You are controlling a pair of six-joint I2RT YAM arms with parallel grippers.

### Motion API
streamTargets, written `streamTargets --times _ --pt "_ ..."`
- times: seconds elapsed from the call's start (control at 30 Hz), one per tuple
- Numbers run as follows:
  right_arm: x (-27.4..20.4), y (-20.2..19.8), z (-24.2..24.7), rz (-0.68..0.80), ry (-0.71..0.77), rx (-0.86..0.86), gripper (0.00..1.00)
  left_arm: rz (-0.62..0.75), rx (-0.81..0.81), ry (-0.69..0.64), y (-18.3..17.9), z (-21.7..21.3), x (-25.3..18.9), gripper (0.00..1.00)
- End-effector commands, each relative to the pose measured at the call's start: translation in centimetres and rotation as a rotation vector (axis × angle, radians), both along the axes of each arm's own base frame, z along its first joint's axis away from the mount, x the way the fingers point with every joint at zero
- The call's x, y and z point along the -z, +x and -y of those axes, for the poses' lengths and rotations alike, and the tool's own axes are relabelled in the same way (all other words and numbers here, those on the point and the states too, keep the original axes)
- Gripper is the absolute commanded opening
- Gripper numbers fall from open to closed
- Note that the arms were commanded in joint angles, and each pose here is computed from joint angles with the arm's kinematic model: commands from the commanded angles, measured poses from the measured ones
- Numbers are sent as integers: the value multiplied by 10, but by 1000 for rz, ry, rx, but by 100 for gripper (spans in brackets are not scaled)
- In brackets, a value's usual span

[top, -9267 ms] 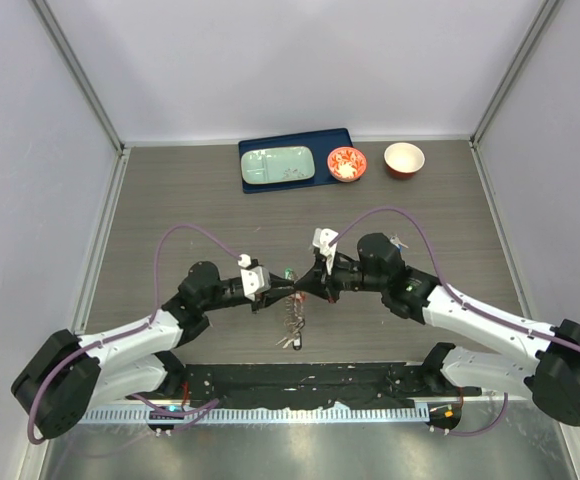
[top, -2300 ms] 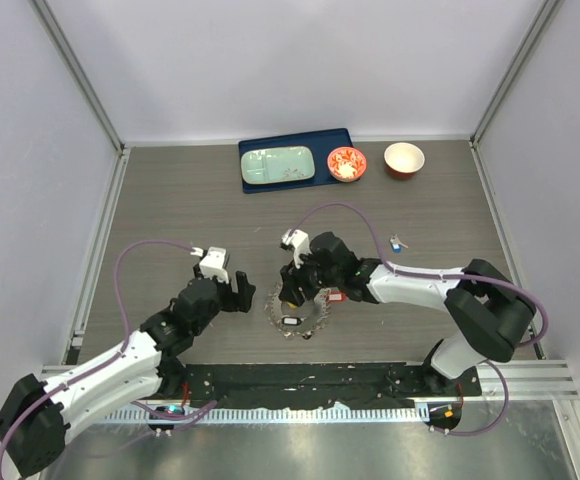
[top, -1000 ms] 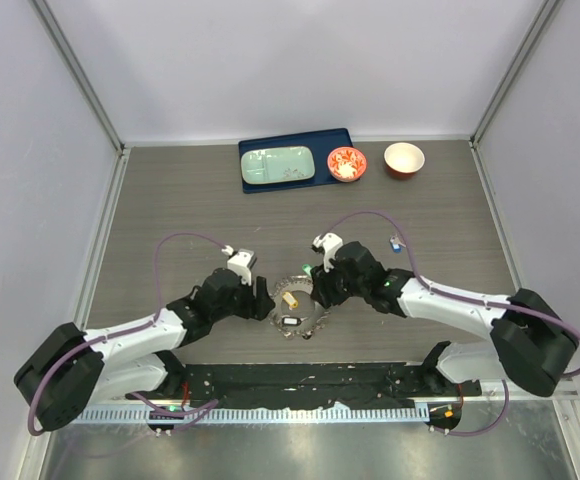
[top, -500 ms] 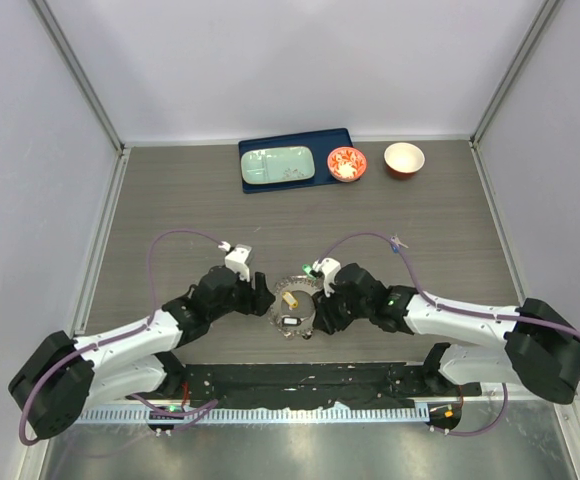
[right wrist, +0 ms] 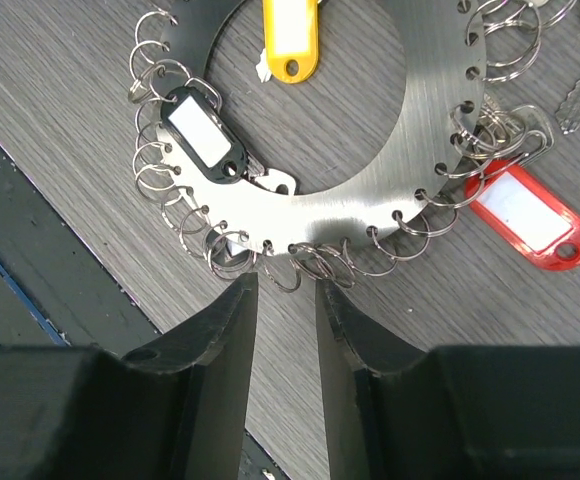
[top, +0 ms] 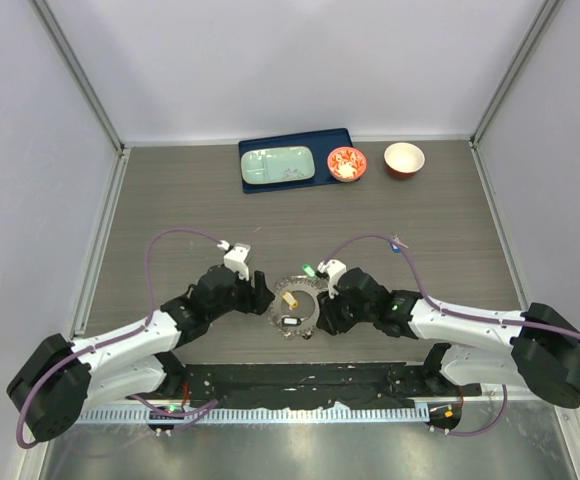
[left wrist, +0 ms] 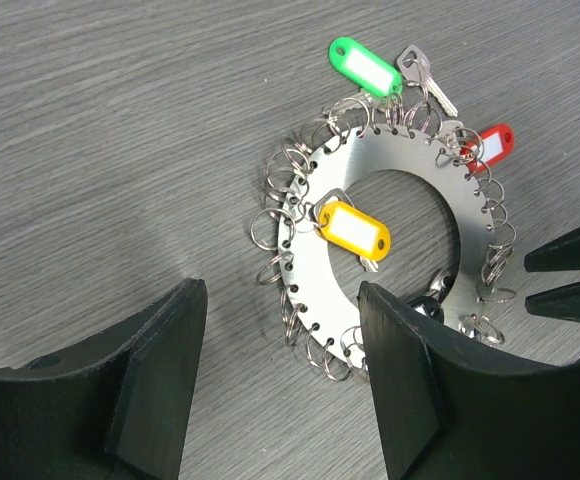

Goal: Put the keys on the keyring

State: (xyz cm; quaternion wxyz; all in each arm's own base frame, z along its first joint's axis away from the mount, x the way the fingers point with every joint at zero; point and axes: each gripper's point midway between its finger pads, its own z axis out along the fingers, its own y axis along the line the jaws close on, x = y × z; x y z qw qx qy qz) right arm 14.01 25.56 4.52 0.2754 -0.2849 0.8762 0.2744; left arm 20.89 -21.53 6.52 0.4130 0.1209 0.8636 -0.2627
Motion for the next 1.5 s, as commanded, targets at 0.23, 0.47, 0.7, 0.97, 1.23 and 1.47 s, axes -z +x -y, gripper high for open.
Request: streamTargets --times 0.23,0.47,0.7,0.97,1.23,1.47 --pt "2 -4 -13 -7 32 -37 36 50 14 -21 9 9 -19 66" --pt "9 -3 -13 -5 10 -33 36 44 12 -19 8 8 -17 66" --pt "15 -2 -11 -9 -10 -33 34 52 15 -21 7 7 -19 66" --pt "12 -3 -11 -3 1 -41 13 65 24 -27 6 7 -22 66" --pt "-19 12 -21 108 13 -84 1 172 40 -14 8 -1 -39 66" --pt "-56 35 -27 303 -44 -204 1 329 58 -45 8 -9 -68 66"
